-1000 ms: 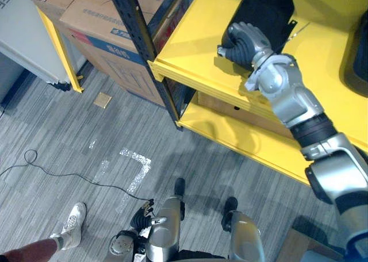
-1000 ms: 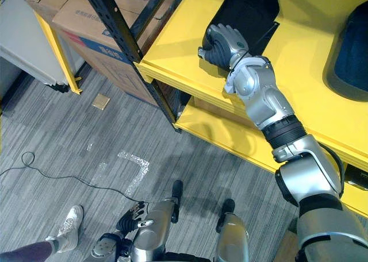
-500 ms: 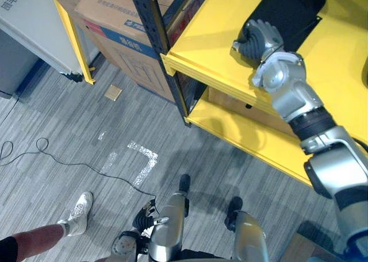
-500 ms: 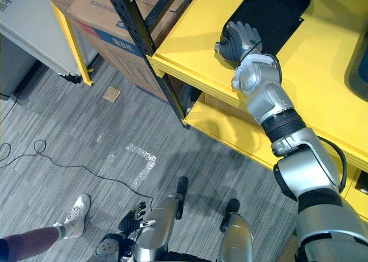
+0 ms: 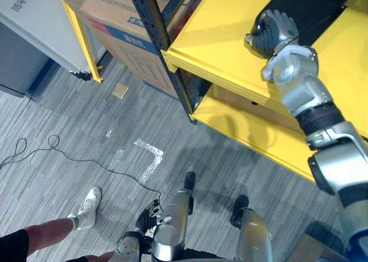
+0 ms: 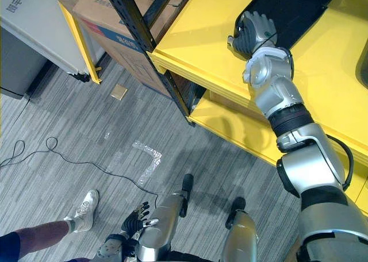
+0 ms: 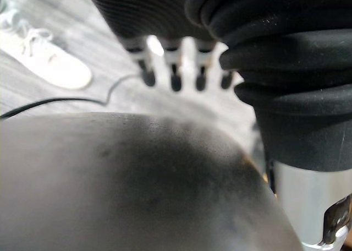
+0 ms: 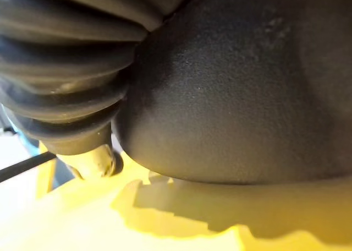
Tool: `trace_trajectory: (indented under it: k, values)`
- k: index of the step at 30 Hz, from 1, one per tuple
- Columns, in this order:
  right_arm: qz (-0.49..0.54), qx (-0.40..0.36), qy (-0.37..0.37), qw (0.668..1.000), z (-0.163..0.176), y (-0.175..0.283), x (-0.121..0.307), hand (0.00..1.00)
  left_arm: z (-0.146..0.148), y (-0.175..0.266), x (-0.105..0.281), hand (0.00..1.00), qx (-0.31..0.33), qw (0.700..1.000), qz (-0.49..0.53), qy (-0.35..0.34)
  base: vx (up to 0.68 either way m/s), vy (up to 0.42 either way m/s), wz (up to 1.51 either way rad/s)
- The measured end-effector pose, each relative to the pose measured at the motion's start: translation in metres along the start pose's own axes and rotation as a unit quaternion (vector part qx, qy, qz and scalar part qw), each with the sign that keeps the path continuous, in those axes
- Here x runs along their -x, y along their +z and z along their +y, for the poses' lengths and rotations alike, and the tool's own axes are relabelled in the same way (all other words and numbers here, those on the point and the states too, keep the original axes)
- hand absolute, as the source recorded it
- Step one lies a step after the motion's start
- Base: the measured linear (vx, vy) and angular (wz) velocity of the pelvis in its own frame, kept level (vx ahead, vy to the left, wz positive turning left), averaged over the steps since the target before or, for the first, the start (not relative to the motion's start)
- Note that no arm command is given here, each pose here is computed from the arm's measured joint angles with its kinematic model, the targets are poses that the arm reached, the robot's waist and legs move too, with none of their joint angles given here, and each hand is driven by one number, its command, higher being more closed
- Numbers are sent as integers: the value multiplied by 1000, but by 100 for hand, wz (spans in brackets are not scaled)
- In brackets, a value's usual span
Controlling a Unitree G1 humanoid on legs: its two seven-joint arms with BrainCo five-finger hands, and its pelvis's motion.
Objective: Walk over and take plastic housings, then place them on the shelf
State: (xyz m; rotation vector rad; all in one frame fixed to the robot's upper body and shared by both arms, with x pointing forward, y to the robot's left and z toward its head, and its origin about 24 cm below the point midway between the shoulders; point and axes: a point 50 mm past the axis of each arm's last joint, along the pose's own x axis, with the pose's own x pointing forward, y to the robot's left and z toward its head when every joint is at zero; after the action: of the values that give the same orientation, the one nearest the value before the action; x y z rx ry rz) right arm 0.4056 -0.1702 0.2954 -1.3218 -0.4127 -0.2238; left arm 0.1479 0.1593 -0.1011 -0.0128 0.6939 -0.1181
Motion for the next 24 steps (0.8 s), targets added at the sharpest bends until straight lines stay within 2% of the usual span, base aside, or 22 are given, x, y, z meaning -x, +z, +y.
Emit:
trace_trajectory:
  k: [6, 14, 24]
  values:
    - [-50, 67, 15, 996, 0, 9, -1, 0, 0, 1, 0, 0, -3, 1000, -2, -6, 0, 0, 0]
    - [-112, 121, 101, 981, 4, 37, -1, 0, -3, 6, 1, 0, -6, 1000, -12, -14, 8, 5, -7]
    - [-84, 133, 110, 981, 1, 35, -4, 0, -1, 7, 2, 0, -2, 1000, -16, -13, -13, 3, -2]
